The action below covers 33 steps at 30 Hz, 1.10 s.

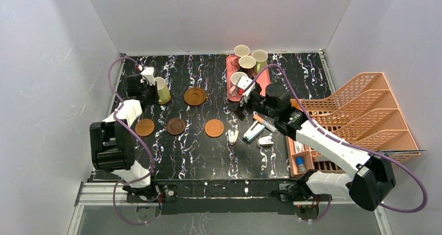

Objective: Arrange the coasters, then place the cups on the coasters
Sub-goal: Place the cup on the coaster.

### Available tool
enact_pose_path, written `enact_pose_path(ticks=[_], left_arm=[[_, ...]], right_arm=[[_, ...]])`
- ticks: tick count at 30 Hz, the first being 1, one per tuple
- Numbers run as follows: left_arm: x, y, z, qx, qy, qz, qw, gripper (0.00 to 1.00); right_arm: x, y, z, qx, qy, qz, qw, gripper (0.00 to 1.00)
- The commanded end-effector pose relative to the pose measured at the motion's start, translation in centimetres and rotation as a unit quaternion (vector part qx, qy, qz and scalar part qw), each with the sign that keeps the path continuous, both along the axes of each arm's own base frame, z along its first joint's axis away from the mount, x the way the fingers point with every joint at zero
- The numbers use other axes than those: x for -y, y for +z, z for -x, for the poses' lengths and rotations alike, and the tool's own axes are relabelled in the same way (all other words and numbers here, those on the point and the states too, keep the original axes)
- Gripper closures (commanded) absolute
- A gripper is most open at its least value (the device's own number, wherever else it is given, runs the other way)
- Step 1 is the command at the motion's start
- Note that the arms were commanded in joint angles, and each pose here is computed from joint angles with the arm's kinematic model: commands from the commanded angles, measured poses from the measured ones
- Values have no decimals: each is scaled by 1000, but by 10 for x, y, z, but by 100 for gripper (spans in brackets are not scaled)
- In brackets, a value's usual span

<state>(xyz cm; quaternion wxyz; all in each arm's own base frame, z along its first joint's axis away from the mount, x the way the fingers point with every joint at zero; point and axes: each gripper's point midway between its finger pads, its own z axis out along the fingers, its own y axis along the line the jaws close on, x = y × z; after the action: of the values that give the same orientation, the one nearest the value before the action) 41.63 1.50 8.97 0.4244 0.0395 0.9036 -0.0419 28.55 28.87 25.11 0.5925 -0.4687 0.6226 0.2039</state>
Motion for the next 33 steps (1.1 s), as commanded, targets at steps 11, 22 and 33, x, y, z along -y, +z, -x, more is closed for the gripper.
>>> enact_pose_path(ticks=[11,22,33], left_arm=[[-1,42,-15,72,-9,-13,997,100],[-4,44,-15,75,-7,-21,997,100],[-4,41,-15,72,-6,-20,997,100]], right_arm=[[0,15,-6,25,-4,-16,1000,2],[-1,16,-5,26,-3,-17,1000,2],[0,16,-5,27,-4,-17,999,2]])
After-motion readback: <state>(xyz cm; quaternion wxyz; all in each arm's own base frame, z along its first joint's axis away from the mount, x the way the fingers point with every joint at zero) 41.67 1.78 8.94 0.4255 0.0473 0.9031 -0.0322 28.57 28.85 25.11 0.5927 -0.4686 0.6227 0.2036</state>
